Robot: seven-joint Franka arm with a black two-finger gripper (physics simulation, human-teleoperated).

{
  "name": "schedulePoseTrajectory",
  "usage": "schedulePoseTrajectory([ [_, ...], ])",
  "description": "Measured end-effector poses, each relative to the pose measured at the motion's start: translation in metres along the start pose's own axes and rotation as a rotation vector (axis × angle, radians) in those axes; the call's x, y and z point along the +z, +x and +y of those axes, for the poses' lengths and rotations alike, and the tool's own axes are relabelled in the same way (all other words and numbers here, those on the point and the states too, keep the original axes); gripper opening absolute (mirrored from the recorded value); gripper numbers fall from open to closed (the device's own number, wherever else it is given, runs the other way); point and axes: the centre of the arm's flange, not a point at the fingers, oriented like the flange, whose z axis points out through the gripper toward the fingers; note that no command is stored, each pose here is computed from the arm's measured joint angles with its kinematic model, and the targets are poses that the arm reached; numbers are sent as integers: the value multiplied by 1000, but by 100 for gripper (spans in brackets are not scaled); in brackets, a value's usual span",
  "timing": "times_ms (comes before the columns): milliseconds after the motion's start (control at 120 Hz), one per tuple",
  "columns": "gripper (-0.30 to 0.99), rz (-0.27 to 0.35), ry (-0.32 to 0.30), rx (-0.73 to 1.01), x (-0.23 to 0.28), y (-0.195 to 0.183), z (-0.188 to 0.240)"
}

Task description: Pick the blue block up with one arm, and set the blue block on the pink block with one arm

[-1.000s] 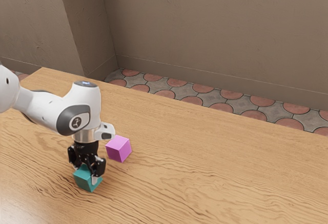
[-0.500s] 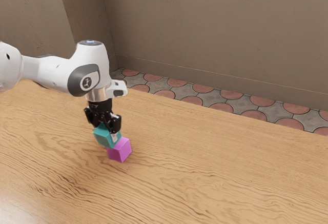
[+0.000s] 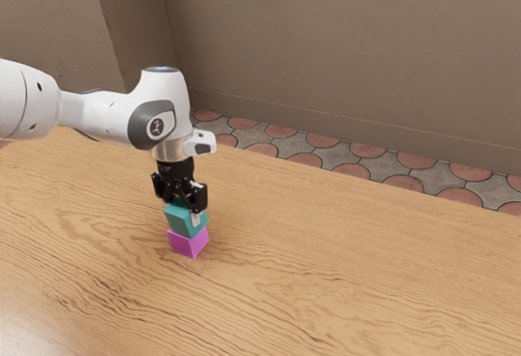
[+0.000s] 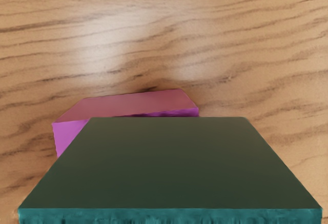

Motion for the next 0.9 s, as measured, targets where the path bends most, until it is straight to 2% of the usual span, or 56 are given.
schedulePoseTrajectory([
  [192,61,-6,0,18,0,-1,-2],
  [458,67,21,16,38,-24,-7,0],
  [608,68,70,48,65,-71,-24,17],
  [817,69,167,131,157,-165,-73,60],
  [900,69,197,165,176,-197,-98,61],
])
